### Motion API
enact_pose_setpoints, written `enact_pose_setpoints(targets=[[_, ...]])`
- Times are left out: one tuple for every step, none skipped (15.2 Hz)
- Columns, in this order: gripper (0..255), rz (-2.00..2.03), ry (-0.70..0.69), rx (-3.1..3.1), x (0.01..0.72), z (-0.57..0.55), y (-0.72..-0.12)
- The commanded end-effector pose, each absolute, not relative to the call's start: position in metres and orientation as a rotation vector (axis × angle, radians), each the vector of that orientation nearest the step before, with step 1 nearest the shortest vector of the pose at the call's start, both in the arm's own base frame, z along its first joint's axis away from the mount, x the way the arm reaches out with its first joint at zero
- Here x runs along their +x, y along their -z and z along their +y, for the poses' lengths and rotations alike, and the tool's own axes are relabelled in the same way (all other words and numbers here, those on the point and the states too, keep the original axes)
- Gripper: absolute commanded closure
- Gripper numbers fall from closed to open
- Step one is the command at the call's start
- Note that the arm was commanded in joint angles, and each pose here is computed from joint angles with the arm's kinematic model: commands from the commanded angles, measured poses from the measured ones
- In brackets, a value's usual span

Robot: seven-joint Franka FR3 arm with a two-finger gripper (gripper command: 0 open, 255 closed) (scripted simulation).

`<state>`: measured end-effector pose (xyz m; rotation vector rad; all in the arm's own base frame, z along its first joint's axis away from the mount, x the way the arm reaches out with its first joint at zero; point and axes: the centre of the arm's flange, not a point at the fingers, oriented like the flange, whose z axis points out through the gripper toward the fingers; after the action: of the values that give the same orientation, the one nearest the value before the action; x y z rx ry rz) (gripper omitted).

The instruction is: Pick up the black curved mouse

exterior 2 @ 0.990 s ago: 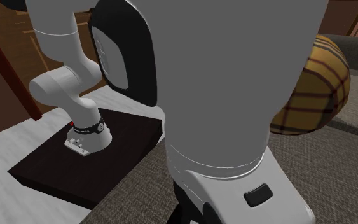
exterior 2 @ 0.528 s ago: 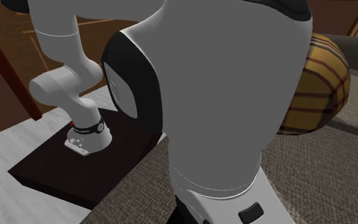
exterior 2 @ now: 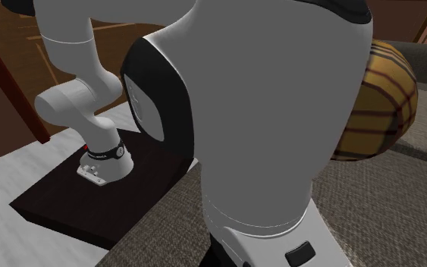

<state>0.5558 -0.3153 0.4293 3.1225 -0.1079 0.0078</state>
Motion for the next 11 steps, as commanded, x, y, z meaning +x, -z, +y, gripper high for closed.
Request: enact_pose_setpoints(targets=[[255,-0.108,-0.003,3.123,0.555,-0.316,-0.428],[255,-0.108,-0.003,3.123,0.555,-0.315,-0.428],[255,-0.108,-0.003,3.123,0.555,-0.315,-0.433],[255,-0.108,-0.003,3.123,0.555,-0.315,-0.438],[255,-0.108,-0.003,3.123,0.555,-0.315,-0.443],[255,-0.108,-0.003,3.123,0.555,-0.315,-0.449],[255,-0.108,-0.003,3.123,0.555,-0.315,-0.454],[255,-0.108,-0.003,3.123,0.555,-0.315,-0.459],[255,-0.108,-0.003,3.123,0.555,-0.315,-0.465],[255,-0.108,-0.003,3.123,0.555,-0.315,-0.470],[255,-0.108,-0.003,3.123,0.555,-0.315,-0.475]])
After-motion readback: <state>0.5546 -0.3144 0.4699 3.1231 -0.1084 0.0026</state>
